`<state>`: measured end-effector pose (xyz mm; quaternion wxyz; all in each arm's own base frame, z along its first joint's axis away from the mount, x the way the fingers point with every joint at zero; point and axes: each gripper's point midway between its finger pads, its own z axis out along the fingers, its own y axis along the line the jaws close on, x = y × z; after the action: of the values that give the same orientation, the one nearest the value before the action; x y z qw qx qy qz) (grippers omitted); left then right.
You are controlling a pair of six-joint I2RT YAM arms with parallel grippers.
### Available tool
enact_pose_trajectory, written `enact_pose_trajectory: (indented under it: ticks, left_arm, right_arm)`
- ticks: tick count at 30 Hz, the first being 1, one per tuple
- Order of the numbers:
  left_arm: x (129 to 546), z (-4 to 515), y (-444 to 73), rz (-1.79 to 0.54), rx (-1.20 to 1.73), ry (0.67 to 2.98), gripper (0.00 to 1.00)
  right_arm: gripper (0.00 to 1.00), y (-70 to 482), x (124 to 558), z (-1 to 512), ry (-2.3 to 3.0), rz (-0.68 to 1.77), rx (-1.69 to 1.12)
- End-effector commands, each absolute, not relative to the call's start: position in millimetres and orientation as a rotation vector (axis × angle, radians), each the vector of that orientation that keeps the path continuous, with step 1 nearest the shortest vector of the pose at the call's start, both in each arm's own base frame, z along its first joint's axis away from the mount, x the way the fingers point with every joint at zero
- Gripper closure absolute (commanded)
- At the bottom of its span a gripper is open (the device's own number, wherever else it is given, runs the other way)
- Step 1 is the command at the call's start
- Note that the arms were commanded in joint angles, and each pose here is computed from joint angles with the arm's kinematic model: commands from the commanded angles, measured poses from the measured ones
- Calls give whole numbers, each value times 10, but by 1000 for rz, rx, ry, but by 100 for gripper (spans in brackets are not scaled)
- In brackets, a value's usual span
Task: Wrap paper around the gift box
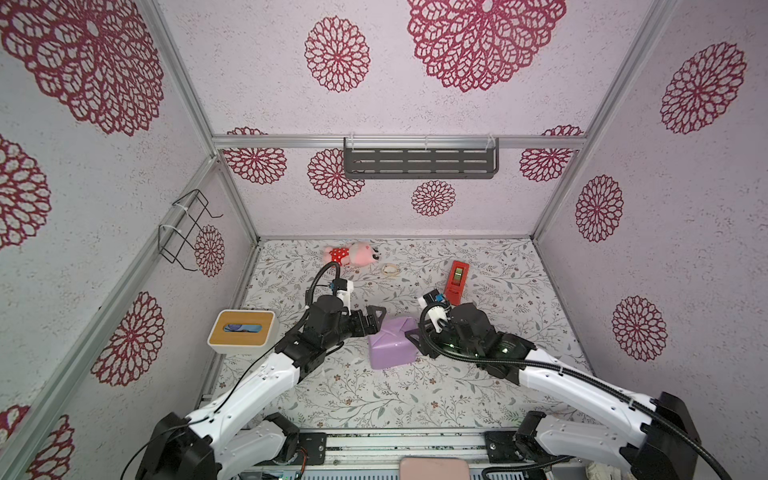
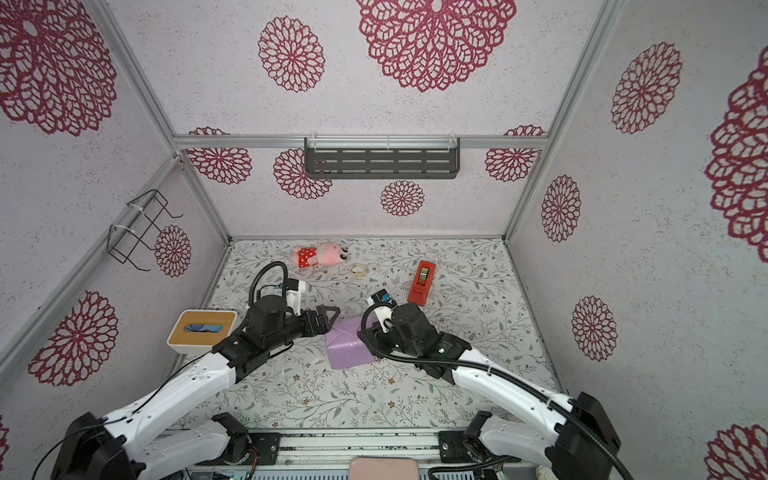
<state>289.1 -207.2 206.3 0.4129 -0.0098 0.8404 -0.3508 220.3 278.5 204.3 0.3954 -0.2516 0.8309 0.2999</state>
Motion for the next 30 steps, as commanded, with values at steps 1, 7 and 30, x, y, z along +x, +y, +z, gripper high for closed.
enact_pose_trajectory:
  ticks: [1,7,30]
  left_arm:
    - [2673,1856,-1874,-830,-32,2127,1]
    - [2177,1434,-1822,-847,31,2137,5]
    - [3139,1392,-1833,-524,31,2225,8]
  right_arm:
    - [36,2524,2194,1818,2147,592,-633]
    - [26,2726,2173,1522,2169,634,-707]
    - [29,2998,3168,1570,2267,555,-414]
